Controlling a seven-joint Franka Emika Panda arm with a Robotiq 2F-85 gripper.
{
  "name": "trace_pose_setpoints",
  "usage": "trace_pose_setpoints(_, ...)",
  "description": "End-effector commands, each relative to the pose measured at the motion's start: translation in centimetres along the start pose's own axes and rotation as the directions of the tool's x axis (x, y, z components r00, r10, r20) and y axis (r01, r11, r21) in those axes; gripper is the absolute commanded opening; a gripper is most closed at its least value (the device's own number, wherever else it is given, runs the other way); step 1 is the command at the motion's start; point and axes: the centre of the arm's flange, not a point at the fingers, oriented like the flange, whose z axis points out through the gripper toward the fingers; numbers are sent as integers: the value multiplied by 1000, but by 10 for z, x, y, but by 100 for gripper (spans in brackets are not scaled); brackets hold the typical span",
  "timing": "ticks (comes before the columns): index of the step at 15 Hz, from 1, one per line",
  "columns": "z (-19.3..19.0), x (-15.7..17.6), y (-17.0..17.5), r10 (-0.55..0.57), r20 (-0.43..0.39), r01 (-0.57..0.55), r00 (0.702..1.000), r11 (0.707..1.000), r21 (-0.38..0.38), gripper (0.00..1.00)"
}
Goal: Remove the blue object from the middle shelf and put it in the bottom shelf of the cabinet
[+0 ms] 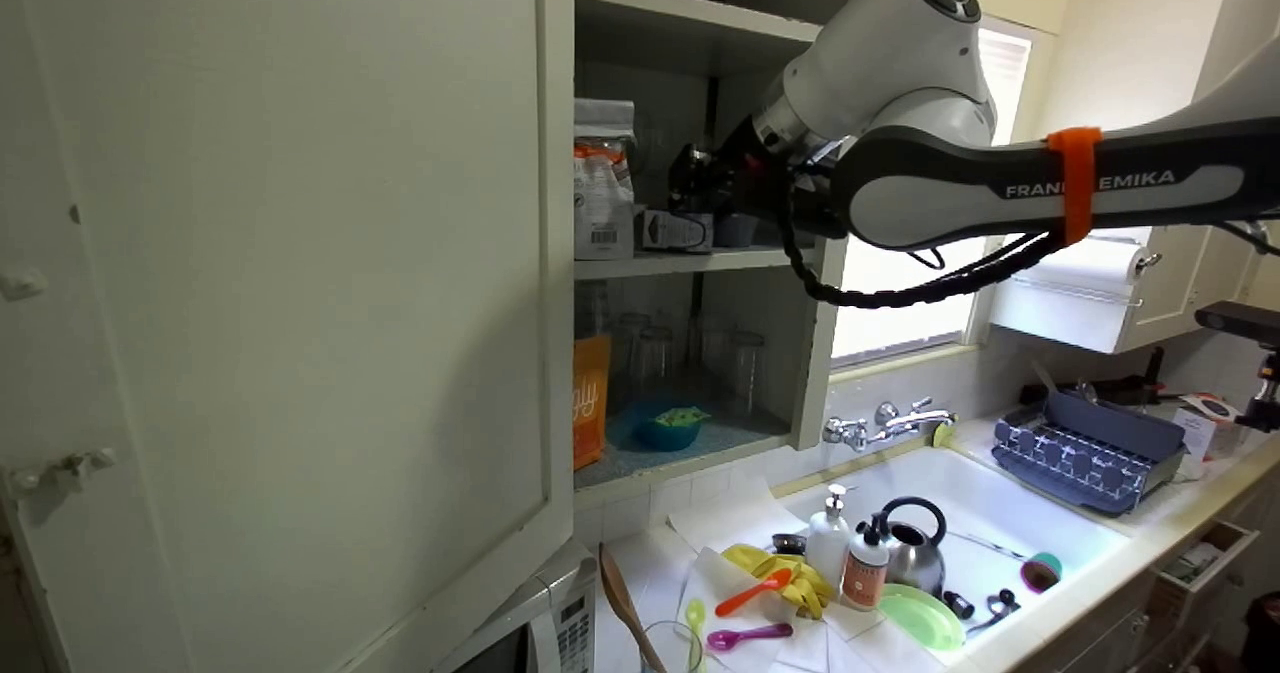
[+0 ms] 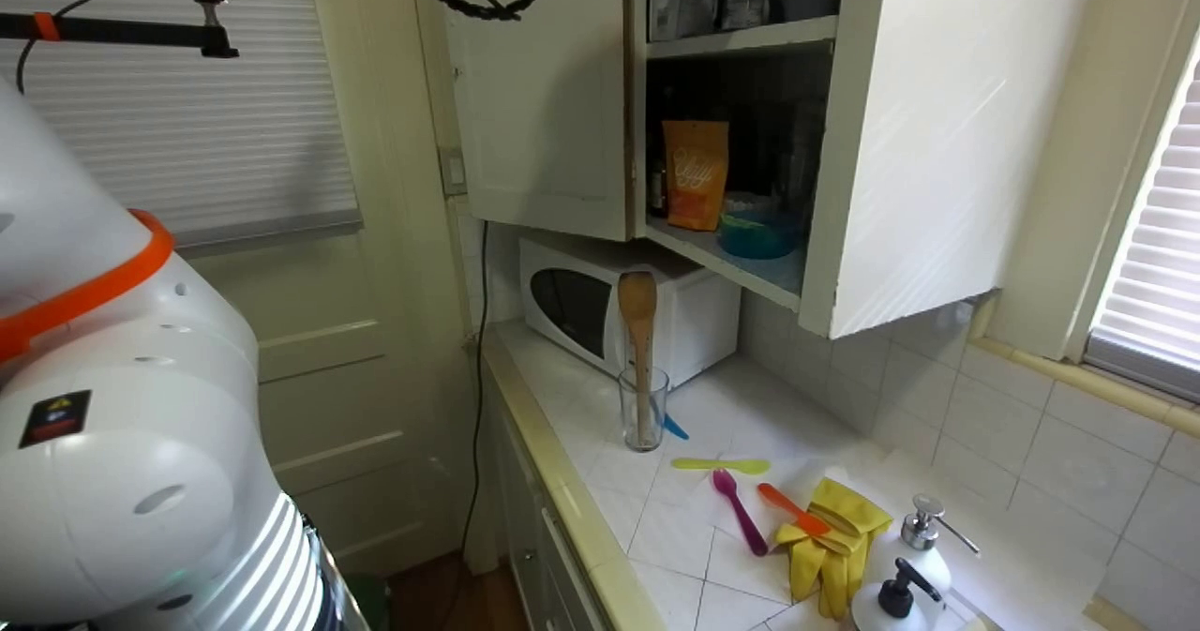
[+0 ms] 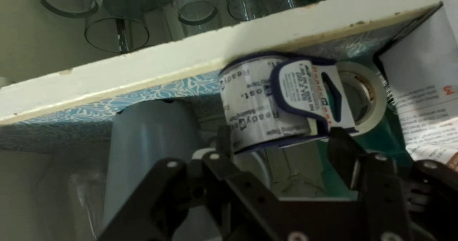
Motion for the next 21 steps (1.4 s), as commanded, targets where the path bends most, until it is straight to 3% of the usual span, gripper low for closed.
trace_pose_setpoints(1, 6, -1, -1, -10, -1, 10, 1000, 1000, -14, 44)
trace_pose_setpoints(2, 7, -1, 0, -10, 2, 10, 1000, 1000, -13, 44)
trace_pose_setpoints(3, 7, -1, 0, -12, 5, 12, 1000, 1000, -14, 54)
trace_pose_setpoints(9, 11, -3, 2, -11, 17, 11, 1000, 1000, -21, 77)
trace_pose_setpoints(13, 1, -6, -4, -23, 5, 23, 1000, 1000, -13, 98)
trace_pose_setpoints(21, 14, -7, 1, -100, -24, 98, 995, 994, -47, 100)
